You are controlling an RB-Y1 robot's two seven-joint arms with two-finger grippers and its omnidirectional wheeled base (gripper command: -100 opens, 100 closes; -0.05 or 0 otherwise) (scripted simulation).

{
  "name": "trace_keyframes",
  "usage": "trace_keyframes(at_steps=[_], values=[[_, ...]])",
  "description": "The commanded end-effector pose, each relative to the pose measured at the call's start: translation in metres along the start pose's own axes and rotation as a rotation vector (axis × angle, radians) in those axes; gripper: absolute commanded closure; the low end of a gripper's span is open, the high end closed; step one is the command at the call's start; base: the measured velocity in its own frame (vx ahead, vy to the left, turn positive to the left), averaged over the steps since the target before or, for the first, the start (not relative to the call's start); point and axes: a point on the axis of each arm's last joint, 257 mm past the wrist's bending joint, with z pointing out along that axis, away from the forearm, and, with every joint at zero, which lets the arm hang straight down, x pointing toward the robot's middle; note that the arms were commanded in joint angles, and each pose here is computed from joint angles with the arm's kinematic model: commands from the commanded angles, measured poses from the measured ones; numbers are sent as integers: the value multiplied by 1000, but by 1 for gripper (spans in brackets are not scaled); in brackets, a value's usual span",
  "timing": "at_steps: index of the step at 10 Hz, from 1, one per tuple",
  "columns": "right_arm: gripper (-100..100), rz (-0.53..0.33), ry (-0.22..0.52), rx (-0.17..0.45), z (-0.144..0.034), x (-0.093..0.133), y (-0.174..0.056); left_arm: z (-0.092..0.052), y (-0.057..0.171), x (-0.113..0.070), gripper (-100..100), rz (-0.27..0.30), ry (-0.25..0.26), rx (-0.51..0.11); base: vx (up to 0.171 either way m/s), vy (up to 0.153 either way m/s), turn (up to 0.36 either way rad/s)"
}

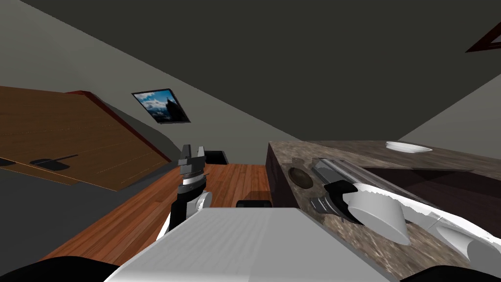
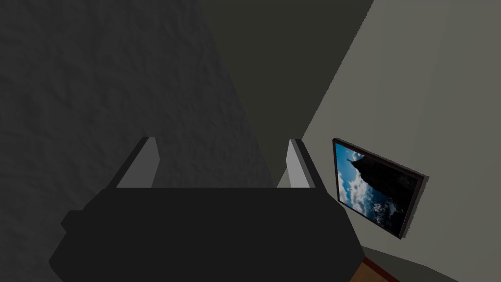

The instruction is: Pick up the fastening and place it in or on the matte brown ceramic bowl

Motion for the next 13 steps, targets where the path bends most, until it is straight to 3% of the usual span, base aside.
trace_keyframes(at_steps=[1,5,13], values=[[100,7,11,14,-8,-3,-4,0,0,0,0,0,0,0,113,34,-24],[100,-7,17,14,-21,-16,-8,0,0,0,0,0,0,0,84,38,-36],[100,-62,21,-11,-45,-42,-13,0,0,0,0,0,0,0,58,-22,-35]])
